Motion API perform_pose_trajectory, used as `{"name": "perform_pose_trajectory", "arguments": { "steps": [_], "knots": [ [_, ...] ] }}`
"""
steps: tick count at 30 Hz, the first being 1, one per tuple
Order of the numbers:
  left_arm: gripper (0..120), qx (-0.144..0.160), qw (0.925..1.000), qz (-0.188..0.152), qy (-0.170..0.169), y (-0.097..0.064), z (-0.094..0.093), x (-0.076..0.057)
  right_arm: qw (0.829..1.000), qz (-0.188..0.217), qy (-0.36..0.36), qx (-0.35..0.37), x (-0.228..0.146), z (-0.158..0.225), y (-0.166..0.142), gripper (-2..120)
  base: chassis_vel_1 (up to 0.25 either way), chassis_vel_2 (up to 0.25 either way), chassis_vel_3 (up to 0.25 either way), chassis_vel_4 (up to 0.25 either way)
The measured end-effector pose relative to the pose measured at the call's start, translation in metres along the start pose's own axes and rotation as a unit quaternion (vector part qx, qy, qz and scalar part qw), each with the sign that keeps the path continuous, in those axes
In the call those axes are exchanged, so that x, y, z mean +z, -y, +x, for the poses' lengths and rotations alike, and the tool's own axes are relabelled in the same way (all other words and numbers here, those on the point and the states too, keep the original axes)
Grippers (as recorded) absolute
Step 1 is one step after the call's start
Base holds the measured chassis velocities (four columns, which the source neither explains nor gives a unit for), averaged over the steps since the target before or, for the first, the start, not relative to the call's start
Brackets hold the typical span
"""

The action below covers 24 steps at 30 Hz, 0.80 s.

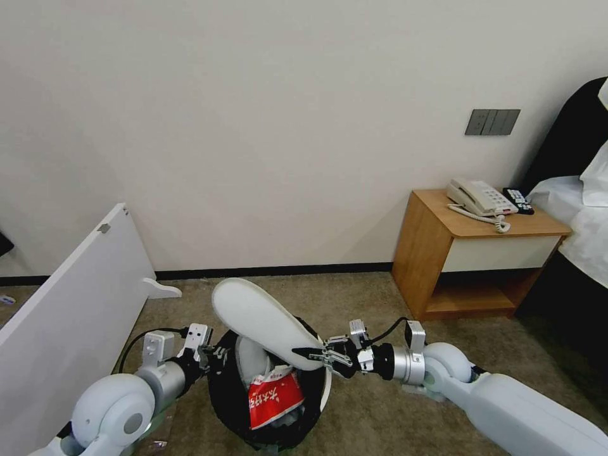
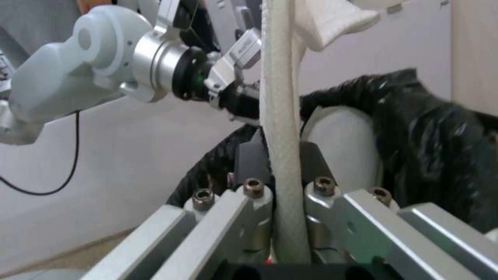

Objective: Pick up the trash bin, then pick up the garbage from the floor and place it into the trash bin.

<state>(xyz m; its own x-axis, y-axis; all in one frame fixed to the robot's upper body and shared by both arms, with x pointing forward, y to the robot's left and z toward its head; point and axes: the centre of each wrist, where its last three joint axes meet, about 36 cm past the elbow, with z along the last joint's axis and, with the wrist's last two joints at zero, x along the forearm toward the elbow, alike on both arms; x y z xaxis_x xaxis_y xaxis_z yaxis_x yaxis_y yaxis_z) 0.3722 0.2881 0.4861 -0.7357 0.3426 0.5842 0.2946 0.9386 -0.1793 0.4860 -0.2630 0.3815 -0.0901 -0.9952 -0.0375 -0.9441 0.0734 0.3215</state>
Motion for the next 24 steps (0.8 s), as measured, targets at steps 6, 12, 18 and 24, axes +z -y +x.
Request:
{"name": "perform_pose_trajectory", "arguments": {
  "steps": [6,12,18,24],
  "knots": [
    [2,0.006,1.0,0.003,0.001,0.005,-0.002,0.0,1.0,-0.007,-0.014,-0.009,0.011,-0.003,-0.005,1,0.0,0.0,0.0,0.0],
    [2,0.013,0.9999,0.005,-0.004,0.011,-0.001,0.002,1.0,-0.005,-0.019,-0.002,0.016,-0.008,-0.003,1,0.0,0.0,0.0,0.0],
    [2,0.019,0.9997,0.01,-0.009,0.014,0.001,0.004,1.0,-0.004,-0.018,0.006,0.018,-0.01,-0.002,19,0.0,0.0,0.0,0.0],
    [2,0.023,0.9996,0.013,-0.014,0.015,0.002,0.006,1.0,-0.003,-0.018,0.008,0.02,-0.011,0.0,42,0.0,0.0,0.0,0.0]
  ]
}}
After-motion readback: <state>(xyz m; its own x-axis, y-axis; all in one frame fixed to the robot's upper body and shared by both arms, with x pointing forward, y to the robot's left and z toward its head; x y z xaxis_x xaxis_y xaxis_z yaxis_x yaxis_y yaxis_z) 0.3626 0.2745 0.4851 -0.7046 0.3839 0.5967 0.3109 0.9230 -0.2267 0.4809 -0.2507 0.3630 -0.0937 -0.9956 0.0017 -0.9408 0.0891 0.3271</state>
